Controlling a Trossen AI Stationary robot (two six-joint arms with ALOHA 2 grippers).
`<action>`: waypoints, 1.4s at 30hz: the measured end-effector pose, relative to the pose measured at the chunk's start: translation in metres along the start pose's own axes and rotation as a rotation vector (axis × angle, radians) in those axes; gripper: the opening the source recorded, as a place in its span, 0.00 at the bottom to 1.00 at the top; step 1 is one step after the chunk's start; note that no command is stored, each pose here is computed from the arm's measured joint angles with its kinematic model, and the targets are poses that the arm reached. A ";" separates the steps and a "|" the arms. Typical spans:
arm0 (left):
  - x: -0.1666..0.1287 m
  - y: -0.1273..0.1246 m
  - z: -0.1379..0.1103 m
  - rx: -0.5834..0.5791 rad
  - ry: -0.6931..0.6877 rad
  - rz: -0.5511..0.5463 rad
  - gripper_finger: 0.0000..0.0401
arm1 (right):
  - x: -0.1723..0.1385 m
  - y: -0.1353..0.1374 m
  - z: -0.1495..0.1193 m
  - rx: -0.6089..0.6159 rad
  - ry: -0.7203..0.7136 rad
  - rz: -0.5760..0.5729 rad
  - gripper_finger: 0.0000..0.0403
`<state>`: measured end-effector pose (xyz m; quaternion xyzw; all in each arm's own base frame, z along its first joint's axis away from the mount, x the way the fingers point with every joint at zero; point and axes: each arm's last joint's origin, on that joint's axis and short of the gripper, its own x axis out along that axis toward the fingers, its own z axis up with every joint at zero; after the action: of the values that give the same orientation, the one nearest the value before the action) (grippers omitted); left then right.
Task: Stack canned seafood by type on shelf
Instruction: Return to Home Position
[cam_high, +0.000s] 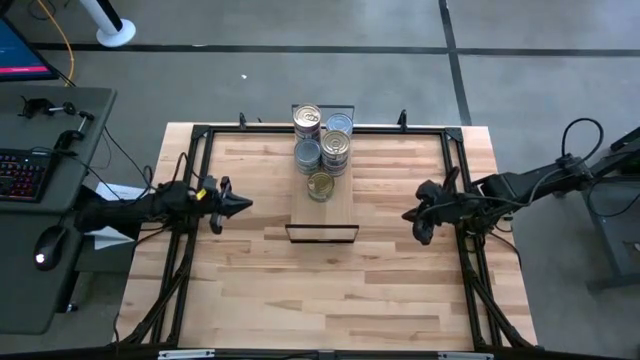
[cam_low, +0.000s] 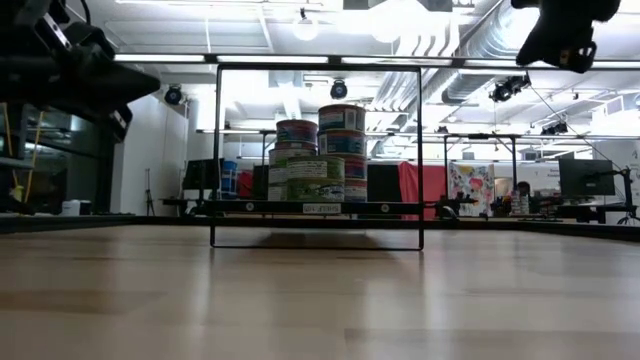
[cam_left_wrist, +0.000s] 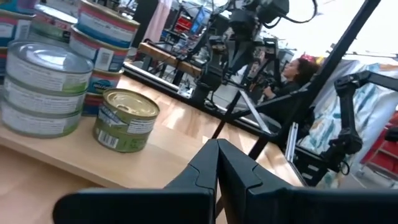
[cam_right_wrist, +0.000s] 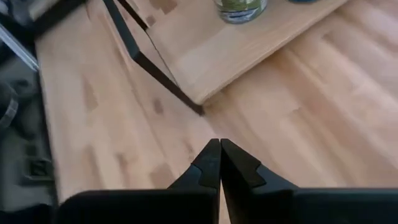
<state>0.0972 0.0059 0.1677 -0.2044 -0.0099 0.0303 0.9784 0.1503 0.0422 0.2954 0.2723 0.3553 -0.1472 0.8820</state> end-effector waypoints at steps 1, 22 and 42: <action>0.000 0.000 0.000 -0.004 0.000 0.009 0.00 | 0.000 -0.002 -0.001 -0.040 0.000 -0.011 0.00; 0.002 0.001 -0.001 0.004 0.008 0.038 0.00 | 0.052 -0.112 -0.078 -0.132 -0.523 0.300 0.00; 0.000 0.001 0.000 0.004 -0.012 0.030 0.00 | 0.054 -0.113 -0.078 -0.308 -0.516 0.327 0.00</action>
<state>0.0974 0.0068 0.1677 -0.2025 -0.0123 0.0463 0.9781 0.0945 -0.0070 0.1675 0.1431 0.0903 -0.0124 0.9855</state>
